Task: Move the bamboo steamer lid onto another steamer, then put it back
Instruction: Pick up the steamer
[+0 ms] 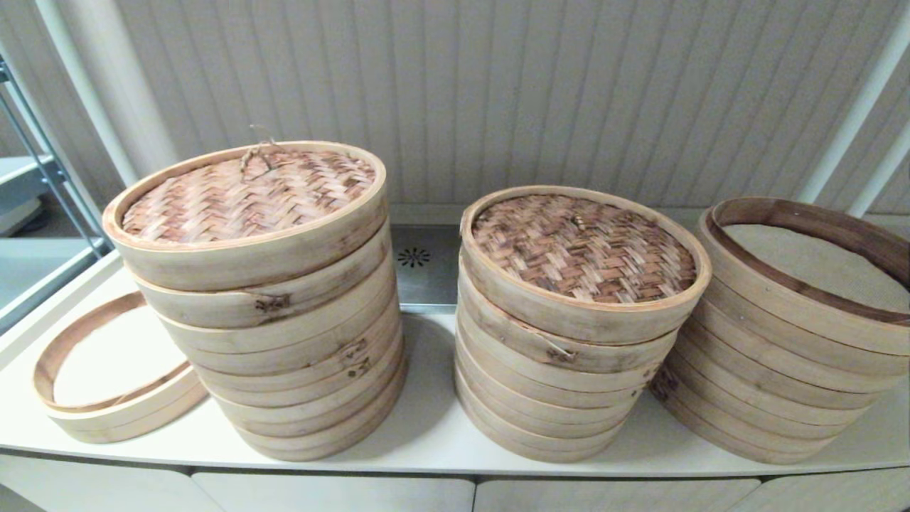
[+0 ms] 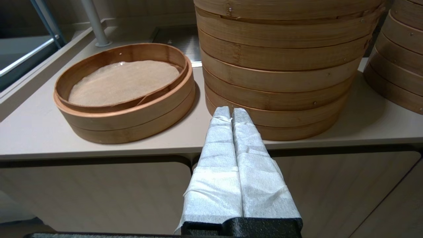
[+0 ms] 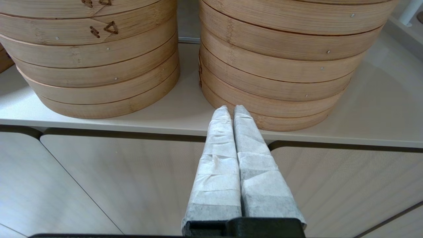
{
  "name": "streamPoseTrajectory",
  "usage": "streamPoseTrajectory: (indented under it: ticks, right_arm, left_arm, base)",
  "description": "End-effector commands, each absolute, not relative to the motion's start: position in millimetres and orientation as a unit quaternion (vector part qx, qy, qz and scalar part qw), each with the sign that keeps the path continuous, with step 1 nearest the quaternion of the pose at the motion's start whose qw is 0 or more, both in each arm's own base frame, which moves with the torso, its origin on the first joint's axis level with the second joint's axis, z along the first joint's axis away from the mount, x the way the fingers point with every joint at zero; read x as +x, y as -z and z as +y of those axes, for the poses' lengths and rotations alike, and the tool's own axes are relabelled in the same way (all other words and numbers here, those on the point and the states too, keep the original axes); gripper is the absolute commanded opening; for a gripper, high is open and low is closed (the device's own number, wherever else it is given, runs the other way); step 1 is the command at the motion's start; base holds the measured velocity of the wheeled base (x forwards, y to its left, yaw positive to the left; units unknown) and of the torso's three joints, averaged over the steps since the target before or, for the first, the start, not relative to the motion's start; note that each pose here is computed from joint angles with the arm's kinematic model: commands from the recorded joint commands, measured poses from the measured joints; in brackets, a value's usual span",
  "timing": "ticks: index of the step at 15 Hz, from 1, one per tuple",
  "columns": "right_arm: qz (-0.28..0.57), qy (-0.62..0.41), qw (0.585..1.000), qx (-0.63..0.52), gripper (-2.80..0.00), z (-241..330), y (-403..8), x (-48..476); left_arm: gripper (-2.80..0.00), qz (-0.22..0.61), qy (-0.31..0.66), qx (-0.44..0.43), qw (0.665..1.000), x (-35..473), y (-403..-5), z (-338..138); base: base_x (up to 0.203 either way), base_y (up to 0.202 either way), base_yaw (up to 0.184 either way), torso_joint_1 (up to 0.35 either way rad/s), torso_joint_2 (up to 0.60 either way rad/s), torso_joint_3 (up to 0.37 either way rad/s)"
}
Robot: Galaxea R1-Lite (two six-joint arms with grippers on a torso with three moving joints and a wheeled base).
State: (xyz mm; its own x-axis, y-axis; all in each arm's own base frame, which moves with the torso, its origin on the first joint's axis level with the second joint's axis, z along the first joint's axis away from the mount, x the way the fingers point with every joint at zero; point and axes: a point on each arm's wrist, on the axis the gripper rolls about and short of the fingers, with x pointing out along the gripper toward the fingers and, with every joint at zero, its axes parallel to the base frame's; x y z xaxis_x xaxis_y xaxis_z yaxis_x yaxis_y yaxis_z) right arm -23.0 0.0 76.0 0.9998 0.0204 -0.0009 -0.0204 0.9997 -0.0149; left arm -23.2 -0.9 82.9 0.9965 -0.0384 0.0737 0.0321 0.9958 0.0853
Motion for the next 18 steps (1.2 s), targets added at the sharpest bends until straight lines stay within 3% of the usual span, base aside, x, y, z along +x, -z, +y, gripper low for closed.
streamPoseTrajectory:
  ticks: [1, 10, 14, 18]
  right_arm:
    - [-0.004, -0.011, 1.000, -0.008, -2.80, 0, -76, -24]
    - [0.011, -0.013, 0.999, -0.048, -2.80, 0, -87, -30]
    - [0.006, -0.031, 0.998, -0.055, -2.80, 1, -157, -43]
    - [0.024, -0.043, 0.998, -0.041, -2.80, 2, -225, -21]
  left_arm:
    - [-2.80, -0.020, 0.018, 0.045, 0.999, -20, -73, -1]
    - [-2.80, -0.021, 0.018, 0.039, 0.999, -20, -73, -1]
    - [-2.80, -0.021, 0.018, 0.039, 0.999, -20, -73, -1]
    - [-2.80, -0.021, 0.018, 0.039, 0.999, -20, -73, -1]
  base:
    - [0.000, 0.000, 0.000, 0.000, 0.00, 0.000]
    - [0.000, 0.000, 0.000, 0.000, 0.00, 0.000]
    - [0.000, 0.000, 0.000, 0.000, 0.00, 0.000]
    - [0.000, 0.000, 0.000, 0.000, 0.00, 0.000]
